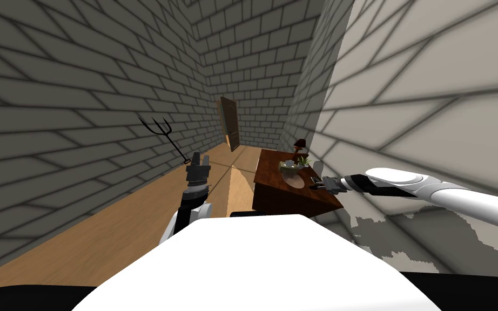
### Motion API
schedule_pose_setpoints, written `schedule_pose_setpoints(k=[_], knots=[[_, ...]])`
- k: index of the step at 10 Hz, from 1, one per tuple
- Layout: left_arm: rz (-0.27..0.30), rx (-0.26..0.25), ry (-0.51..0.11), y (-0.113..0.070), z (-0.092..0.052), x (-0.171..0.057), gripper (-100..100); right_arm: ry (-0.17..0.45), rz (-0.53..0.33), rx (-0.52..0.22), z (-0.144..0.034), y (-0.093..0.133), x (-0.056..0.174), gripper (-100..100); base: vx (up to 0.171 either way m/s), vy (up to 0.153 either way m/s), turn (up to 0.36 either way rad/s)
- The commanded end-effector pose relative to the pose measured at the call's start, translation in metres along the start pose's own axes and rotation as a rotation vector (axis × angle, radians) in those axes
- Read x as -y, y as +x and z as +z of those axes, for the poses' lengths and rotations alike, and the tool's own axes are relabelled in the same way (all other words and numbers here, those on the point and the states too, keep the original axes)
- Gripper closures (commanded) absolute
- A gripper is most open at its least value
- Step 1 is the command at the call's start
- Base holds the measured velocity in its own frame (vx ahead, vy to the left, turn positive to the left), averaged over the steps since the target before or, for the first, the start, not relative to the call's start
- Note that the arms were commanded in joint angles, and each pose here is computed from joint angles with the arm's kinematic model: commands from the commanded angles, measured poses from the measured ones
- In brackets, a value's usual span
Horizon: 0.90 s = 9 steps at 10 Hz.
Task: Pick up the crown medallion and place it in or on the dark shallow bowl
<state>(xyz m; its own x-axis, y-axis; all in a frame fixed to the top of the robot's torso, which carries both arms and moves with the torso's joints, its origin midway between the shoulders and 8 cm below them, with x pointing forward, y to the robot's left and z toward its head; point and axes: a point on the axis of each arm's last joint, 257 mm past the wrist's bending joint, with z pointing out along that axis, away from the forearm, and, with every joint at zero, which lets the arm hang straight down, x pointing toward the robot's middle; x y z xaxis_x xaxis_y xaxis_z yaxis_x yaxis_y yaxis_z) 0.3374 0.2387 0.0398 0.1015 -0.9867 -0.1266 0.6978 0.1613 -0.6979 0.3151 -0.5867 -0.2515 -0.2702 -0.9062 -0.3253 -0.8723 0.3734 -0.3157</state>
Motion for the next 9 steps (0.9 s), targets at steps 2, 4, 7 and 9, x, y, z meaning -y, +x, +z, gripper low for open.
schedule_pose_setpoints(k=[2, 4, 7, 9], knots=[[0.000, 0.000, 0.000, 0.000, 0.000, 0.000, 0, 0.072, -0.009, 0.050, 0.003, -0.016, 0.026, 100, -0.097, 0.083, 0.006], [0.000, 0.000, 0.000, 0.000, 0.000, 0.000, 0, 0.137, -0.018, 0.100, 0.006, -0.032, 0.048, 100, -0.091, 0.107, -0.022], [0.000, 0.000, 0.000, 0.000, 0.000, 0.000, 0, 0.211, -0.025, 0.165, 0.010, -0.052, 0.072, 100, -0.054, 0.086, -0.052], [0.000, 0.000, 0.000, 0.000, 0.000, 0.000, 0, 0.236, -0.027, 0.189, 0.012, -0.060, 0.079, 100, -0.030, 0.039, -0.034]])
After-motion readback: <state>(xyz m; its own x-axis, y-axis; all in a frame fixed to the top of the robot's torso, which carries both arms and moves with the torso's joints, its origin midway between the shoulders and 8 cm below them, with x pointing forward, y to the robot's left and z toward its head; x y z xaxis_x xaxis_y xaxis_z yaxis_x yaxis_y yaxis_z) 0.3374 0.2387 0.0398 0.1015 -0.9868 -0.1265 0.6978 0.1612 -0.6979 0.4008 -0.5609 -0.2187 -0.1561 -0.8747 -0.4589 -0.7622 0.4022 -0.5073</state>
